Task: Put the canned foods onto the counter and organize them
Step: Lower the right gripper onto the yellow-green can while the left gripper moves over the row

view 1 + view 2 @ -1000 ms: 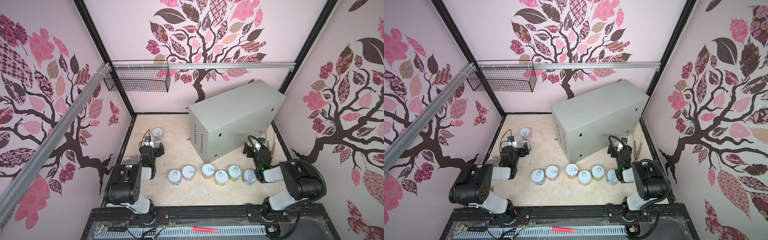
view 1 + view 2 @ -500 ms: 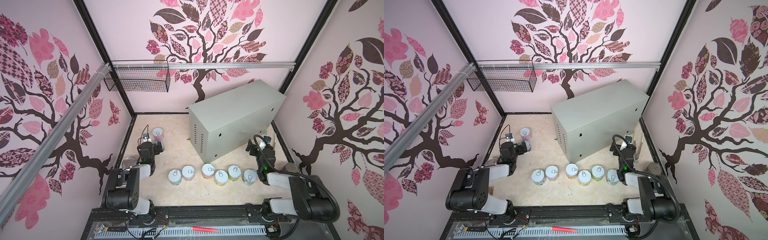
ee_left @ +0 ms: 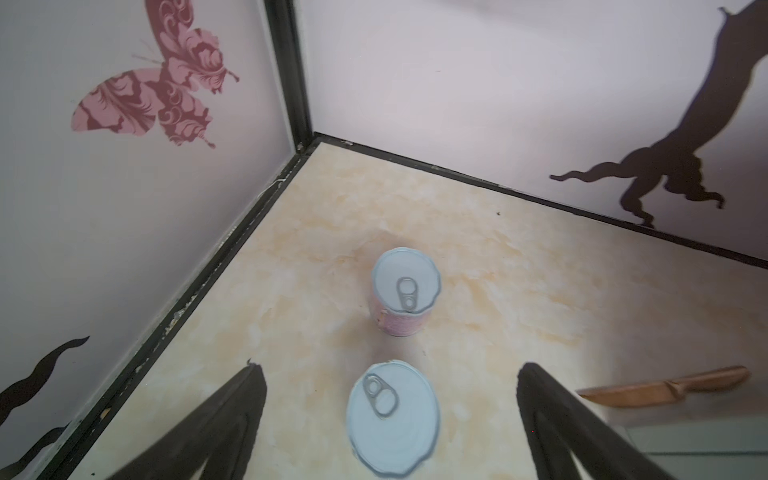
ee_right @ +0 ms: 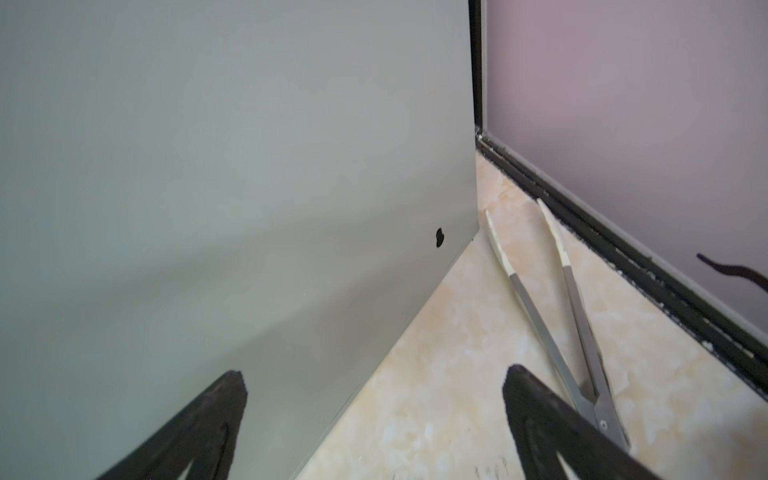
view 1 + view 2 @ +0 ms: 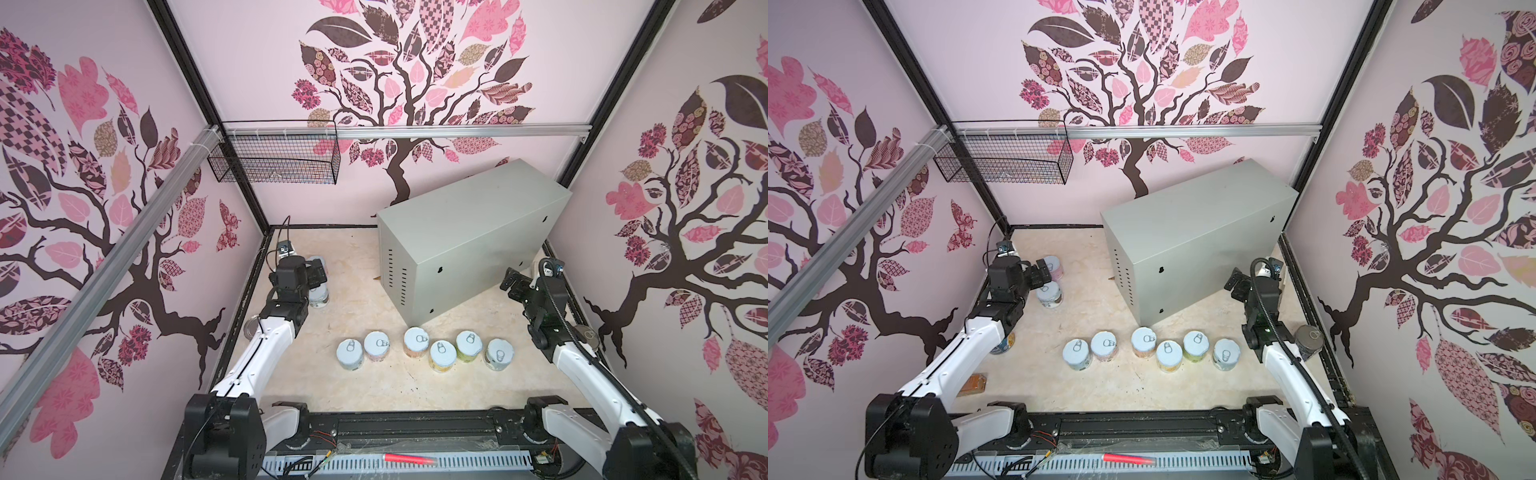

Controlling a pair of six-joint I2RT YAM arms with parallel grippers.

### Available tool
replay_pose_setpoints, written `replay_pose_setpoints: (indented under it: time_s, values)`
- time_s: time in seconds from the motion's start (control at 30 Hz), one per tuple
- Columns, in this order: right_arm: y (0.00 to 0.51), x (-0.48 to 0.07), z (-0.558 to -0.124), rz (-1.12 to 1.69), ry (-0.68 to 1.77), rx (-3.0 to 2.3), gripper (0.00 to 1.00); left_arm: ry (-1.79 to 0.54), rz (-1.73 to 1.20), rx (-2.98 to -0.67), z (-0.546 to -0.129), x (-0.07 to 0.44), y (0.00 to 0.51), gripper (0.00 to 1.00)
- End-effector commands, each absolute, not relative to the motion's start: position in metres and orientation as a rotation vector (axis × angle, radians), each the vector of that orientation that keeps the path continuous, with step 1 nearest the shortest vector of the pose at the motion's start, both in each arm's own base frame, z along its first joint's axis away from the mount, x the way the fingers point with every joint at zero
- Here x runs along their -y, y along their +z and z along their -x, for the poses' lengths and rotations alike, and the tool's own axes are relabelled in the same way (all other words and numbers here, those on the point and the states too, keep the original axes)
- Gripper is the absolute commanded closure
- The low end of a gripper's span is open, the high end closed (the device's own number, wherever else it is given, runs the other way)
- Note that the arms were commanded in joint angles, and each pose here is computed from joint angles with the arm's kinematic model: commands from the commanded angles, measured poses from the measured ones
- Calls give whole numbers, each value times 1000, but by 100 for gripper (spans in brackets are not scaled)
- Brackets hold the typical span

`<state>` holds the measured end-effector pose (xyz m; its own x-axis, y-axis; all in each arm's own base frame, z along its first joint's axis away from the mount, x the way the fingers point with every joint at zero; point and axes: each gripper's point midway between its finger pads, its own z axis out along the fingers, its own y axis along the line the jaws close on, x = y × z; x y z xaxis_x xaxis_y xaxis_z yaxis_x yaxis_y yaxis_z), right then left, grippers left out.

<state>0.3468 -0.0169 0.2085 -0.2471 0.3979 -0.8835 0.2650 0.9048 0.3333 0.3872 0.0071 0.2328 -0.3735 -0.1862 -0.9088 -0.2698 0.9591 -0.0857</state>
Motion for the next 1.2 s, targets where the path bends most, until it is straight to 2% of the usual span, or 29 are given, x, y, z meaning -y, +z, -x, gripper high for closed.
replay_pose_setpoints:
  time_s: [0.0, 0.17, 0.3, 0.57, 0.9, 1.17]
  values:
    - [209, 1, -326, -503, 247, -1957, 0, 105, 380, -2032, -363, 0, 246, 2]
    - [222, -26, -307, -409, 332, -2009, 0, 3, 362, -2066, -338, 26, 252, 2]
    - [218, -53, -294, -319, 353, -2055, 0, -34, 287, -2136, -322, 50, 237, 2]
    - [180, -79, -264, -226, 450, -2182, 0, -141, 234, -2167, -286, 77, 214, 2]
    - [139, -138, -231, 16, 333, -2340, 0, -131, 150, -2154, -261, 109, 188, 2]
    - [116, -144, -221, 35, 357, -2412, 0, -199, 117, -2125, -249, 124, 169, 2]
